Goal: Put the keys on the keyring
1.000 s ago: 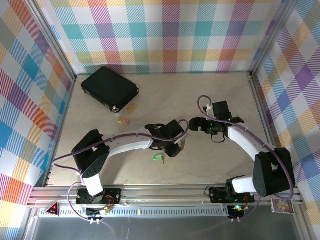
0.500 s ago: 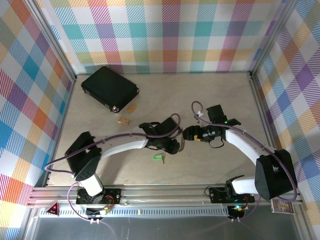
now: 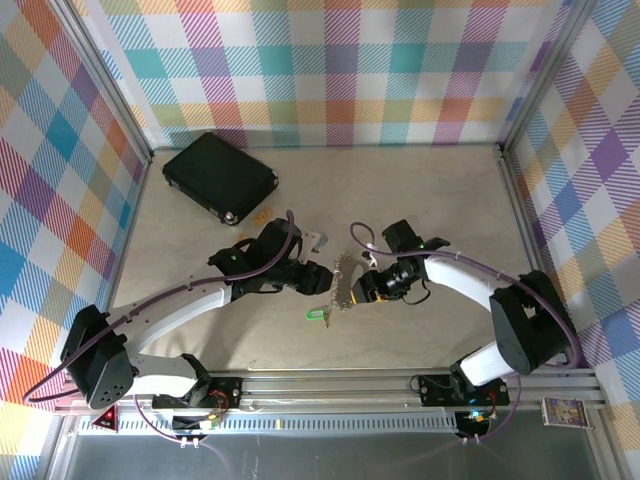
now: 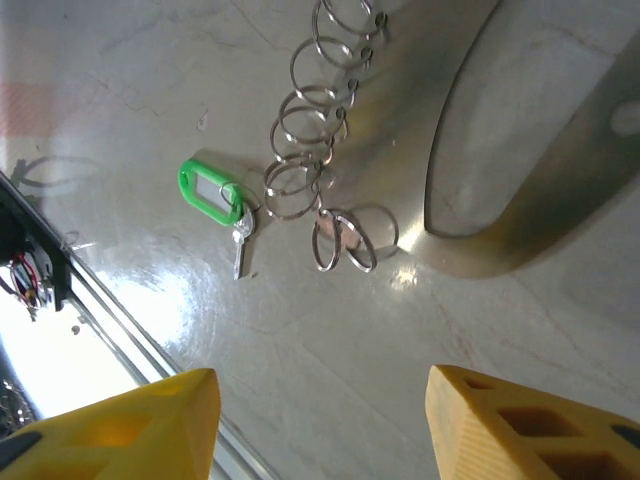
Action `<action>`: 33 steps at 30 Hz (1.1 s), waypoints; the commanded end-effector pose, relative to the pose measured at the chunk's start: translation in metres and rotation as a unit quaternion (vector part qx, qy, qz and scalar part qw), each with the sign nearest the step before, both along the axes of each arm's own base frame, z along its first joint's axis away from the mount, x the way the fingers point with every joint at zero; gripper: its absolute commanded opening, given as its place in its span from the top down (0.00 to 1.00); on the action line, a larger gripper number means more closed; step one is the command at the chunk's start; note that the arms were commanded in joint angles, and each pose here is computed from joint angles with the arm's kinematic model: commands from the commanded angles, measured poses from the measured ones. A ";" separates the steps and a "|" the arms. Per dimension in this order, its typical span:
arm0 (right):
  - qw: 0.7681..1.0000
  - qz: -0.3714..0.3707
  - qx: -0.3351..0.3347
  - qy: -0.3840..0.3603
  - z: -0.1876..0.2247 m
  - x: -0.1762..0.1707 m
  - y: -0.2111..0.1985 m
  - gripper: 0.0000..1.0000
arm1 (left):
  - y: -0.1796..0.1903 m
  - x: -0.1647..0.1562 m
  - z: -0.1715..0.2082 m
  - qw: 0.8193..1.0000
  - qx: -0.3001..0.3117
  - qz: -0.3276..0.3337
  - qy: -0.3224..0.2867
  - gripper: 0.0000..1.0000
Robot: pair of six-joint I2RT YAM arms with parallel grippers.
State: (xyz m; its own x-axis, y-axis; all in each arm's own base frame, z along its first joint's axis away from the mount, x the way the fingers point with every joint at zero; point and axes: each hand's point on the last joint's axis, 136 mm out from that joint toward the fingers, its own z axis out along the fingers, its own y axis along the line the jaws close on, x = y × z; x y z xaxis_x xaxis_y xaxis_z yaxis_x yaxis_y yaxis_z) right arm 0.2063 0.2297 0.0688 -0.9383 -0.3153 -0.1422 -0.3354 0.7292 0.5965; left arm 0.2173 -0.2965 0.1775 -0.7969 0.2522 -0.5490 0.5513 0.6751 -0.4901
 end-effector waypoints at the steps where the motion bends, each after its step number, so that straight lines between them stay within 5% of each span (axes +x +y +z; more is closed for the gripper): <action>1: 1.000 0.017 0.011 -0.009 0.004 0.009 0.010 0.49 | -0.003 -0.004 0.012 0.999 -0.035 -0.017 -0.011 0.62; 33: 0.996 0.077 -0.027 0.024 -0.039 0.006 0.026 0.71 | 0.008 0.002 0.027 0.996 -0.078 -0.004 -0.034 0.62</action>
State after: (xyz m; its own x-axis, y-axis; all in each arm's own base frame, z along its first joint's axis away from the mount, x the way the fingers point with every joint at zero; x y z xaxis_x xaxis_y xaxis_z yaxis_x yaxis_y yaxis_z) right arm 0.2144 0.2510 0.0299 -0.8967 -0.4355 -0.0791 -0.4004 0.7221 0.5641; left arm 0.2188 -0.2902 0.1955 -0.7682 0.1889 -0.6117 0.5804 0.6086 -0.5410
